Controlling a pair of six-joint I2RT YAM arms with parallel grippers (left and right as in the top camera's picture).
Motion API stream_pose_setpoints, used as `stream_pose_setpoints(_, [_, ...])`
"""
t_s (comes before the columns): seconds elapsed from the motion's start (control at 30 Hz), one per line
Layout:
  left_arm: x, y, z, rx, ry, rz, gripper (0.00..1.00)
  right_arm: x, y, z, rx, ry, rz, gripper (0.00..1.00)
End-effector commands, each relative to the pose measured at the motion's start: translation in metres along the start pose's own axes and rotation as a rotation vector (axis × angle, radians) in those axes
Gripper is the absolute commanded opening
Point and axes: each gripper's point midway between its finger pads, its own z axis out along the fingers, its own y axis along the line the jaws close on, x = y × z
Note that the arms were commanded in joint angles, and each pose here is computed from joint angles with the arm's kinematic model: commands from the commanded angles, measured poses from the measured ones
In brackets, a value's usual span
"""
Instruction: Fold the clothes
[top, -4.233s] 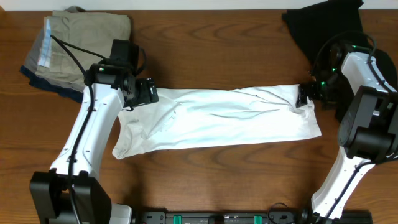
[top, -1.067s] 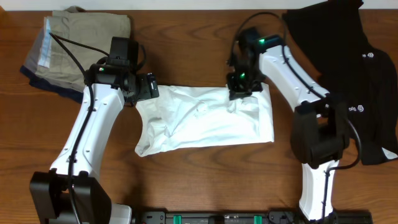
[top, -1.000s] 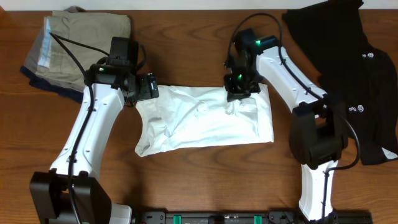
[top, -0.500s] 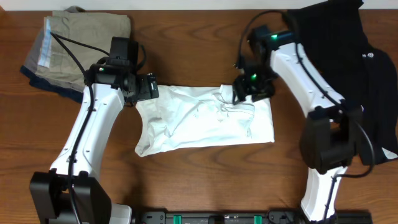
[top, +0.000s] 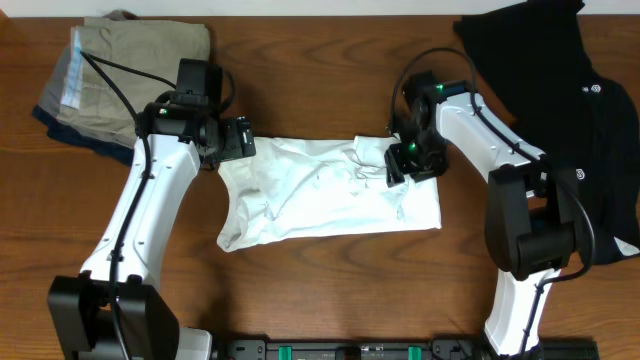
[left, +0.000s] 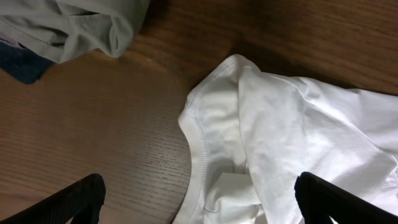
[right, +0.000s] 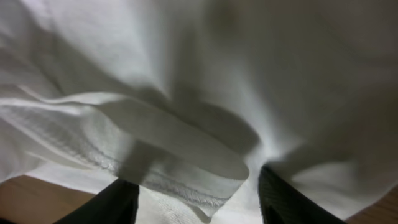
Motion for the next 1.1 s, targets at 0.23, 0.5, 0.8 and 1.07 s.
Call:
stream_pose_setpoints(0.23, [-0.008,0.002,-0.002,-0.006,-0.029,0.006,0.98,-0.009,0.020,-0.004,-0.086,-0.048,-0.004,0.32])
stream_pose_setpoints(0.5, [-0.017,0.016,-0.001,-0.015,-0.051,-0.069,0.98,-0.007,0.054,-0.019,-0.147,-0.063,-0.066,0.01])
stream_pose_setpoints(0.8, [-0.026,0.050,0.000,-0.048,-0.064,-0.155,0.98,0.011,0.128,-0.034,-0.194,-0.099,-0.229,0.09])
stream_pose_setpoints(1.07, [-0.027,0.068,0.001,-0.066,-0.062,-0.199,0.98,0.031,0.169,-0.021,-0.191,-0.064,-0.346,0.38])
